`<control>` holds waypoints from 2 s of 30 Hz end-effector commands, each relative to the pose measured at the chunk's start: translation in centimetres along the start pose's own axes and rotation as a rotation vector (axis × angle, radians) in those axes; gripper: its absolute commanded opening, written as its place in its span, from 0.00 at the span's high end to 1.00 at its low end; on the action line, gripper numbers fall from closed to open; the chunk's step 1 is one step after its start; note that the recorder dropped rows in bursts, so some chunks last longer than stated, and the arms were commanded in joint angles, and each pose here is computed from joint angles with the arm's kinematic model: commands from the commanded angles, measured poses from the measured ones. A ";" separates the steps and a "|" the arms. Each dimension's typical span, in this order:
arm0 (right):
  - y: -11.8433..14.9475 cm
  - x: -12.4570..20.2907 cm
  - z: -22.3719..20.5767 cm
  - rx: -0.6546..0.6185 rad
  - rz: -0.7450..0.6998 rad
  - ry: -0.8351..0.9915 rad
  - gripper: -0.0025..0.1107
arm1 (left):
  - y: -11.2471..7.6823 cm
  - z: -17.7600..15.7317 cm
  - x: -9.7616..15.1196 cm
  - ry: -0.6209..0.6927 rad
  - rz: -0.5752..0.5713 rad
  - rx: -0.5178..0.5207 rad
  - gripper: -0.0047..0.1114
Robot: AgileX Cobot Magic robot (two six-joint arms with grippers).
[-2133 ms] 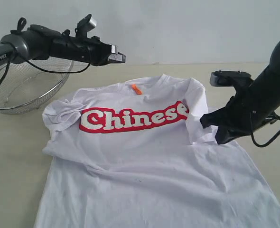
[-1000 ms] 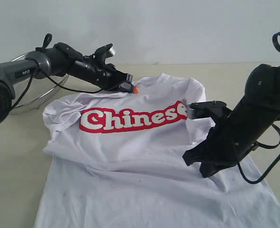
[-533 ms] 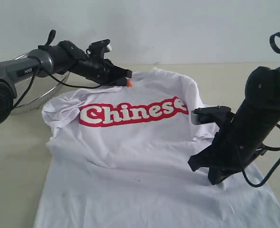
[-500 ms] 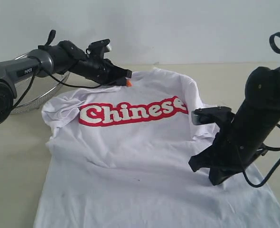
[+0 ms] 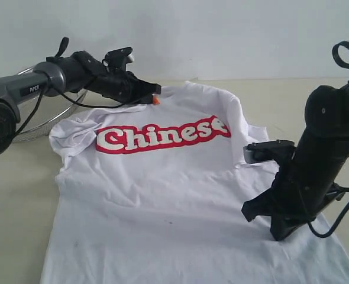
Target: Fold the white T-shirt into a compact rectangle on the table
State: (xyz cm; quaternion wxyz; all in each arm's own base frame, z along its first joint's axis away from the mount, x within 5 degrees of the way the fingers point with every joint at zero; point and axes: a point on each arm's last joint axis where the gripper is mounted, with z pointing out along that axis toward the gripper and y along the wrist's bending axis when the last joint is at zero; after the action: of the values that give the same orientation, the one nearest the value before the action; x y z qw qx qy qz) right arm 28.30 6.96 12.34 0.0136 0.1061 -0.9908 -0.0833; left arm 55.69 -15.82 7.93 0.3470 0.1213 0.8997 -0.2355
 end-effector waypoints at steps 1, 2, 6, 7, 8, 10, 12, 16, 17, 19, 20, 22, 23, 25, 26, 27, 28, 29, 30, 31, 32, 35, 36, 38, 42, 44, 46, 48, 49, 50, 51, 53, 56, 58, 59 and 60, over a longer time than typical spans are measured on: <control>-0.1 -0.3 -0.2 0.018 -0.028 -0.038 0.98 | 0.3 -0.2 -0.9 -0.054 0.060 0.032 0.92; -0.1 -0.5 -0.5 0.023 -0.029 -0.072 0.98 | -0.1 -0.6 -1.6 -0.073 0.077 0.050 0.92; 0.3 -1.4 -3.9 0.051 -0.040 -0.303 0.98 | -0.9 -4.1 -5.0 -0.104 0.193 0.019 0.92; 0.3 -1.6 -4.6 0.056 -0.032 -0.354 0.98 | -0.9 -4.6 -5.1 -0.075 0.188 0.016 0.92; 0.2 -1.9 -5.2 0.066 -0.033 -0.406 0.98 | -0.8 -5.1 -5.1 -0.039 0.173 0.020 0.92; -0.4 -2.6 -6.3 0.083 -0.015 -0.492 0.98 | -1.0 -6.0 -4.9 0.057 0.197 0.007 0.92; -2.4 -3.9 -8.1 0.119 0.019 -0.555 0.98 | -1.5 -7.9 -4.8 0.207 0.271 -0.008 0.92; -7.4 -5.6 -11.0 0.170 0.108 -0.616 0.98 | -3.2 -11.3 -4.8 0.385 0.293 0.071 0.92; -8.7 -6.1 -11.5 0.175 0.126 -0.601 0.98 | -3.6 -11.9 -5.3 0.370 0.278 0.068 0.92; -11.0 -7.2 -12.0 0.130 0.123 -0.539 0.98 | -4.3 -13.2 -5.4 0.377 0.179 0.072 0.92; -11.4 -7.6 -11.9 0.094 0.105 -0.516 0.98 | -4.7 -13.5 -5.3 0.380 0.178 0.086 0.92; -11.9 -8.9 -11.5 -0.052 0.047 -0.493 0.98 | -5.5 -14.6 -4.9 0.396 0.183 0.121 0.92; -12.0 -9.5 -11.0 -0.120 0.010 -0.488 0.98 | -5.9 -15.4 -4.7 0.404 0.184 0.129 0.92; -11.9 -10.1 -10.6 -0.190 -0.012 -0.470 0.98 | -6.6 -17.2 -4.8 0.404 0.189 0.128 0.92; -11.8 -10.4 -10.3 -0.224 -0.012 -0.454 0.98 | -6.9 -17.9 -4.9 0.386 0.189 0.120 0.92; -11.8 -10.6 -10.2 -0.244 -0.029 -0.445 0.98 | -7.3 -18.8 -5.2 0.354 0.193 0.107 0.92; -11.8 -10.8 -9.8 -0.268 -0.044 -0.432 0.98 | -7.8 -20.2 -5.6 0.307 0.198 0.090 0.92; -11.8 -10.8 -9.2 -0.284 -0.051 -0.416 0.98 | -8.2 -21.2 -5.8 0.274 0.201 0.078 0.92; -11.9 -10.9 -8.9 -0.289 -0.052 -0.411 0.98 | -8.7 -22.6 -6.2 0.230 0.207 0.062 0.92; -12.0 -11.0 -8.4 -0.295 -0.050 -0.400 0.98 | -9.0 -23.6 -5.7 0.209 0.202 0.047 0.92; -12.1 -11.0 -8.0 -0.299 -0.049 -0.391 0.98 | -9.4 -24.9 -5.7 0.166 0.209 0.022 0.92; -12.0 -11.0 -7.3 -0.325 -0.049 -0.365 0.98 | -9.3 -27.0 -3.5 0.089 0.163 -0.079 0.92; -12.0 -11.0 -7.1 -0.339 -0.055 -0.361 0.98 | -9.0 -27.2 -2.1 0.063 0.123 -0.106 0.92; -11.7 -11.1 -7.1 -0.357 -0.055 -0.358 0.98 | -8.4 -26.5 1.8 0.059 0.030 -0.118 0.92; -11.2 -10.9 -7.1 -0.399 -0.057 -0.339 0.89 | -9.2 -23.1 9.9 0.126 -0.042 -0.052 0.92; -11.1 -10.9 -7.1 -0.412 -0.052 -0.331 0.77 | -10.0 -21.6 12.8 0.164 -0.030 -0.020 0.92; -11.1 -10.9 -7.1 -0.421 -0.011 -0.324 0.62 | -10.8 -20.2 14.6 0.193 -0.032 0.014 0.92; -11.1 -10.9 -7.1 -0.427 0.025 -0.316 0.51 | -11.3 -19.2 15.4 0.209 -0.051 0.019 0.92; -11.1 -10.9 -7.1 -0.425 0.026 -0.318 0.49 | -11.3 -18.7 15.8 0.219 -0.063 0.019 0.92; -11.0 -10.9 -7.1 -0.426 0.026 -0.317 0.49 | -11.3 -18.3 16.1 0.228 -0.063 0.019 0.92; -11.0 -11.0 -7.1 -0.425 0.024 -0.317 0.50 | -11.3 -18.1 16.3 0.238 -0.060 0.021 0.92; -10.5 -11.2 -7.0 -0.421 0.018 -0.319 0.51 | -11.0 -17.6 16.9 0.262 -0.063 0.017 0.92; -10.1 -11.5 -6.5 -0.403 0.007 -0.312 0.52 | -10.7 -17.1 17.4 0.281 -0.060 0.011 0.92; -10.0 -11.7 -5.8 -0.392 0.014 -0.299 0.52 | -10.7 -17.1 17.5 0.285 -0.061 0.010 0.92; -10.1 -11.8 -5.4 -0.385 0.023 -0.291 0.52 | -10.7 -17.1 17.5 0.285 -0.061 0.010 0.92; -10.2 -11.8 -4.9 -0.389 0.042 -0.277 0.52 | -10.7 -17.1 17.5 0.285 -0.061 0.010 0.92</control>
State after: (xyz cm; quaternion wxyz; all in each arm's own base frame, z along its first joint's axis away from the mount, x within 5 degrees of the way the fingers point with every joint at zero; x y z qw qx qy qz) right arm 41.90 -1.04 16.30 -0.1087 0.0788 -0.9460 -0.2951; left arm 29.37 -15.20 10.85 0.2098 0.1259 0.9419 -0.2302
